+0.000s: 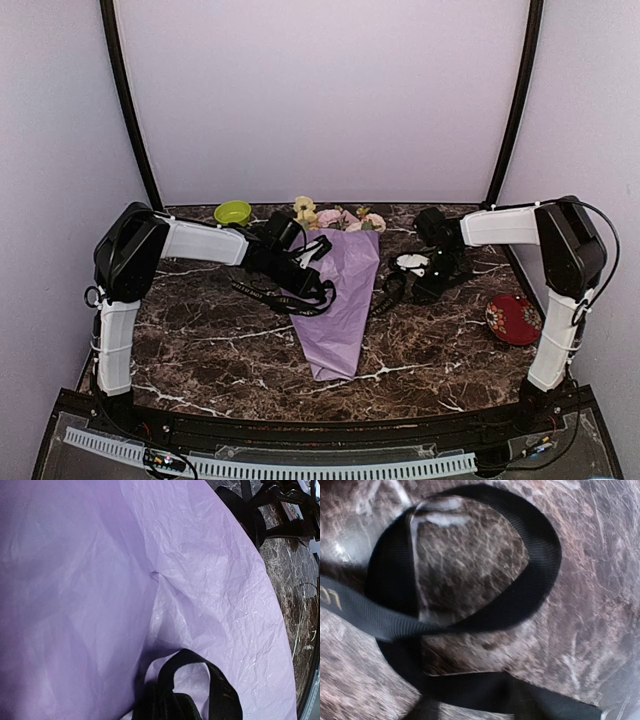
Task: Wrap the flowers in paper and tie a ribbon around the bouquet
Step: Pick up the right side of the ribbon from the center of the board, then place the right side of the ribbon on the folded bouquet.
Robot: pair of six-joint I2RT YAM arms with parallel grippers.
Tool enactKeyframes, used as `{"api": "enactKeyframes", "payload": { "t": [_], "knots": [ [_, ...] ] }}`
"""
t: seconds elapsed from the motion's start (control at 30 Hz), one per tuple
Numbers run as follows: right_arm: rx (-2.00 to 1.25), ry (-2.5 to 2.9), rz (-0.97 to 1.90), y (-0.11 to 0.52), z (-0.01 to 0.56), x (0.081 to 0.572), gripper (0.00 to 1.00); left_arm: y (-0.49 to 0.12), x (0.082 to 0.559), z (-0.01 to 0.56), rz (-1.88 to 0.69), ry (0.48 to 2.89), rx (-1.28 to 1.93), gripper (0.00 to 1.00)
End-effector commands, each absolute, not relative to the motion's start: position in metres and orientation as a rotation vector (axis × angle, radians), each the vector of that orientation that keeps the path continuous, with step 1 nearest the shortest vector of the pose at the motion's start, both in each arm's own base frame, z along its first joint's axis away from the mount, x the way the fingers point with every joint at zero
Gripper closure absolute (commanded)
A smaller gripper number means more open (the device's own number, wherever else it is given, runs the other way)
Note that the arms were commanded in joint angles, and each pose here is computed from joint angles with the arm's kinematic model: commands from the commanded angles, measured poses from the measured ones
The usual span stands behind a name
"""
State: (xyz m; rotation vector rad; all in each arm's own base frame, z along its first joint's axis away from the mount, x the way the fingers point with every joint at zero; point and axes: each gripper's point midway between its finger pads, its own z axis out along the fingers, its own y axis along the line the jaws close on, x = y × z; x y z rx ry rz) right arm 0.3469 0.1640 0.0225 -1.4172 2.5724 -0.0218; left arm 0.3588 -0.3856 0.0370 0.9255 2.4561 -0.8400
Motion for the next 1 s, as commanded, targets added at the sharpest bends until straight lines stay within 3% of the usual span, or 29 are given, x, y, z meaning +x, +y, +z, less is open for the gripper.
{"api": "enactKeyframes", "payload": {
  "t": [0.0, 0.07, 0.2, 0.33, 0.4, 0.47, 0.6, 0.77, 0.87, 0.97],
  "knots": [
    [-1.503, 2.545, 0.023, 0.164, 0.018, 0.348, 0.81, -0.363, 0.342, 0.024, -0.751, 2.572, 0.948, 1.00],
    [-1.487, 2.556, -0.007, 0.157, 0.019, 0.348, 1.00, -0.362, 0.342, 0.025, -0.746, 2.571, 0.949, 1.00],
    [-1.245, 2.584, -0.168, 0.124, 0.045, 0.372, 1.00, -0.361, 0.342, 0.024, -0.741, 2.571, 0.954, 1.00],
    [-0.573, 2.544, -0.488, 0.026, 0.123, 0.427, 1.00, -0.360, 0.341, 0.024, -0.737, 2.571, 0.962, 1.00],
    [-0.311, 2.462, -0.504, -0.014, 0.165, 0.438, 1.00, -0.360, 0.341, 0.023, -0.731, 2.572, 0.965, 1.00],
    [-0.221, 2.360, -0.387, -0.016, 0.203, 0.442, 1.00, -0.359, 0.341, 0.022, -0.730, 2.573, 0.965, 1.00],
    [-0.470, 2.157, 0.032, 0.075, 0.245, 0.429, 1.00, -0.358, 0.340, 0.020, -0.724, 2.575, 0.966, 1.00],
    [-1.049, 1.865, 0.534, 0.254, 0.258, 0.342, 1.00, -0.357, 0.339, 0.023, -0.722, 2.571, 0.968, 1.00],
    [-1.155, 1.718, 0.841, 0.320, 0.272, 0.299, 1.00, -0.357, 0.339, 0.030, -0.729, 2.548, 0.966, 1.00],
    [-1.126, 1.683, 1.042, 0.355, 0.275, 0.289, 1.00, -0.360, 0.339, 0.038, -0.771, 2.516, 0.961, 1.00]
  ]
}}
